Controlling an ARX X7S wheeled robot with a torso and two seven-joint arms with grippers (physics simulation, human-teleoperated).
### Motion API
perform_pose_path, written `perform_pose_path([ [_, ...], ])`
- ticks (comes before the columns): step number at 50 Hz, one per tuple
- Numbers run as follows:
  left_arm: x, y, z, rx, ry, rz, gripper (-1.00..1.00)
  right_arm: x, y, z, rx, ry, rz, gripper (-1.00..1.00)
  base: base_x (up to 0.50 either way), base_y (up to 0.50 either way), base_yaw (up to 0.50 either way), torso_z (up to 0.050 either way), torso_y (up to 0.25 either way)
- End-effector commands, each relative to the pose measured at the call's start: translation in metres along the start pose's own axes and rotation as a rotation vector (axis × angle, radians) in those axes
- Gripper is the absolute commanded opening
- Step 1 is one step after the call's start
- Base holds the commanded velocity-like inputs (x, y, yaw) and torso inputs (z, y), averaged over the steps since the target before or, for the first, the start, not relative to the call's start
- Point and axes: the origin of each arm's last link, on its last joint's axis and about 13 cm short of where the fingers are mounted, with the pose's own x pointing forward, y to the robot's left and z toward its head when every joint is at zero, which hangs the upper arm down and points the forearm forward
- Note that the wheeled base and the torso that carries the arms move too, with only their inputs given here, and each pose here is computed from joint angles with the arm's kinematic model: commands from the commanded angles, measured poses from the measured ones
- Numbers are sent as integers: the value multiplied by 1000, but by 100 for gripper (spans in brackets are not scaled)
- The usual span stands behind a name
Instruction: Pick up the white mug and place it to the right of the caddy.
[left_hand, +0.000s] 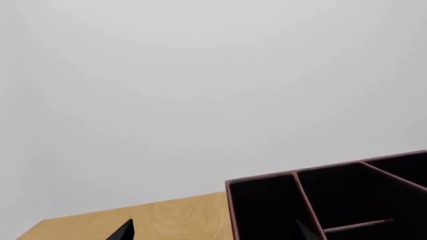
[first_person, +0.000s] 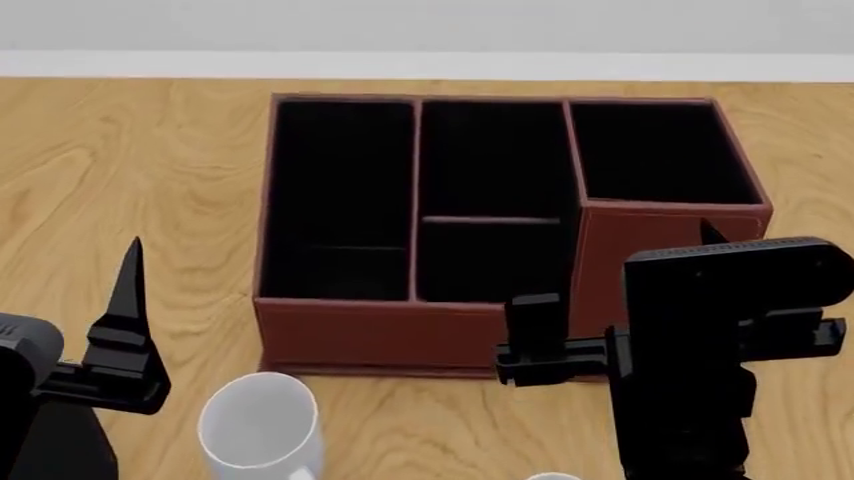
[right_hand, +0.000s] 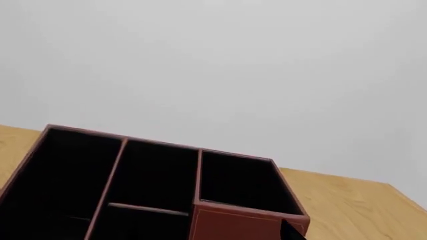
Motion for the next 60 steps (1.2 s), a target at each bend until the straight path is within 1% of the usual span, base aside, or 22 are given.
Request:
perform_pose_path([
  [1, 1, 0, 0, -4, -1, -4, 100, -1, 0, 1, -7, 0, 4, 100, 215, -16, 0, 0, 0],
  [40, 0, 0, 6, -5, -5, -9, 100, 0, -1, 5, -1, -6, 1, 100, 211, -17, 0, 0, 1],
  [48, 6, 2, 9, -7, -5, -13, 100, 6, -1, 5, 2, 5, 5, 100, 209, -18, 0, 0, 0],
  [60, 22, 2, 10, -20, 3, -21, 100, 18, 0, 10, 11, 8, 14, 100, 212, -18, 0, 0, 1],
])
